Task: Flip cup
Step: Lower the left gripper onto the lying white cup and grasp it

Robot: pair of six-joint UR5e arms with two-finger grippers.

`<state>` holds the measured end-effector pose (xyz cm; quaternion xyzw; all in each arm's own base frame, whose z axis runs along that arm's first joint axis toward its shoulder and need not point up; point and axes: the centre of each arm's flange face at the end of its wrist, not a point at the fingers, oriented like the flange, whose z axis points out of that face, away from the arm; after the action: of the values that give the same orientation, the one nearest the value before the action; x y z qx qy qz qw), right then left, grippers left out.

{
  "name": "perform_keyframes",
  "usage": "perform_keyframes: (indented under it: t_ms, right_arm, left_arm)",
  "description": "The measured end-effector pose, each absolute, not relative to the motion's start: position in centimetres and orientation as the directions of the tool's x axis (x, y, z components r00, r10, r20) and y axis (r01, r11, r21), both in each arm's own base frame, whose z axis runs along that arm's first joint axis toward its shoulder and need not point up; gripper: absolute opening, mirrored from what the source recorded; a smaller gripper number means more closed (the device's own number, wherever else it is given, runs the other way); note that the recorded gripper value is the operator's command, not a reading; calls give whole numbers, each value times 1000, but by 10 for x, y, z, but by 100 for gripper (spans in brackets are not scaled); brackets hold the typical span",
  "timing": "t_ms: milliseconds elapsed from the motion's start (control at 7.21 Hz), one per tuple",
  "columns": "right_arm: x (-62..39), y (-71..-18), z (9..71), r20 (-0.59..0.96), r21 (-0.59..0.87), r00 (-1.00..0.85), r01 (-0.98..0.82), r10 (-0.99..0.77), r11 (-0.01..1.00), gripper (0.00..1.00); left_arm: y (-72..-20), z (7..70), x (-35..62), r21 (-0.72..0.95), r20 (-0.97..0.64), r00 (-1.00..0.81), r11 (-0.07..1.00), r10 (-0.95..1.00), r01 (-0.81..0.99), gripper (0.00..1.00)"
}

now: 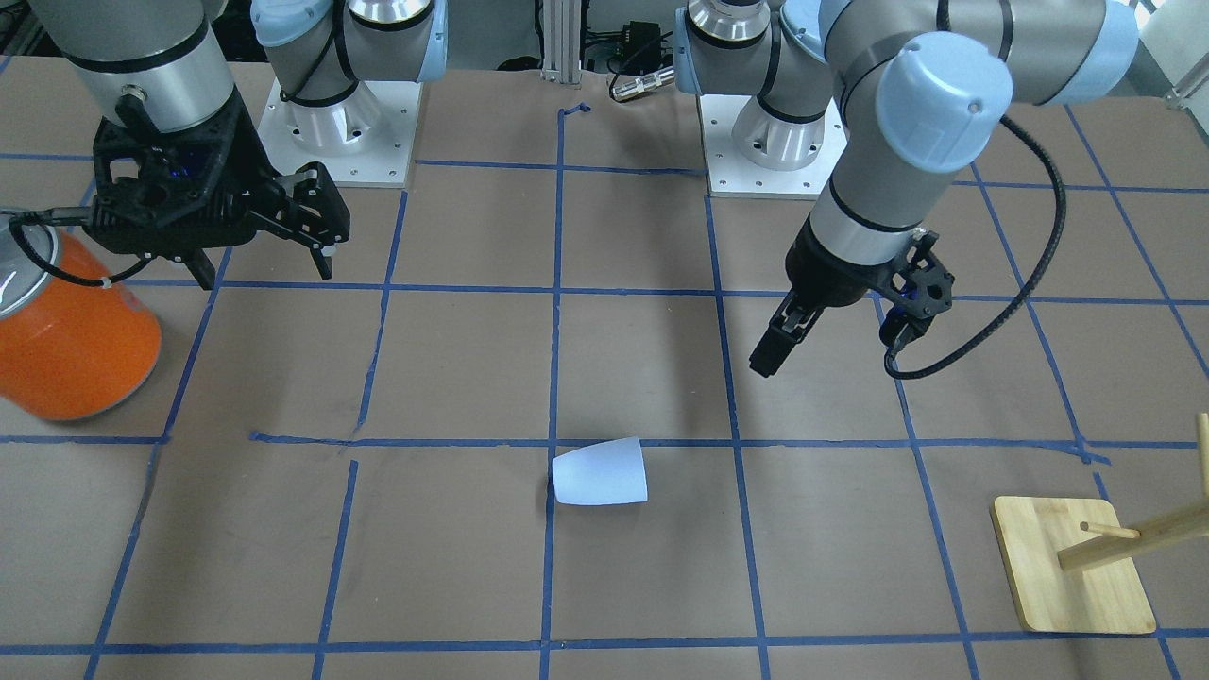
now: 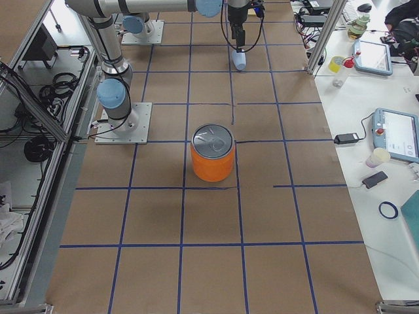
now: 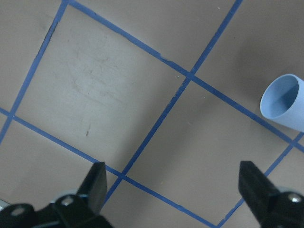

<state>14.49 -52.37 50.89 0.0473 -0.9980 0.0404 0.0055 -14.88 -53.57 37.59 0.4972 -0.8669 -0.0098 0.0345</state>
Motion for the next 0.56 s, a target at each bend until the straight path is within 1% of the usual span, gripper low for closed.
perform_keyframes:
  t_ms: [278,555]
  right_arm:
    - [146,-518,514,2,-87,-1000,9,9,996,100]
    - [147,-518,514,5,-93,-997,71,72,993,100]
  left_arm:
    - [-559,342,-194,103,81,-212,220,-974,-970,100]
    - [-587,315,-232,139,68,72,-61,-995,-988,100]
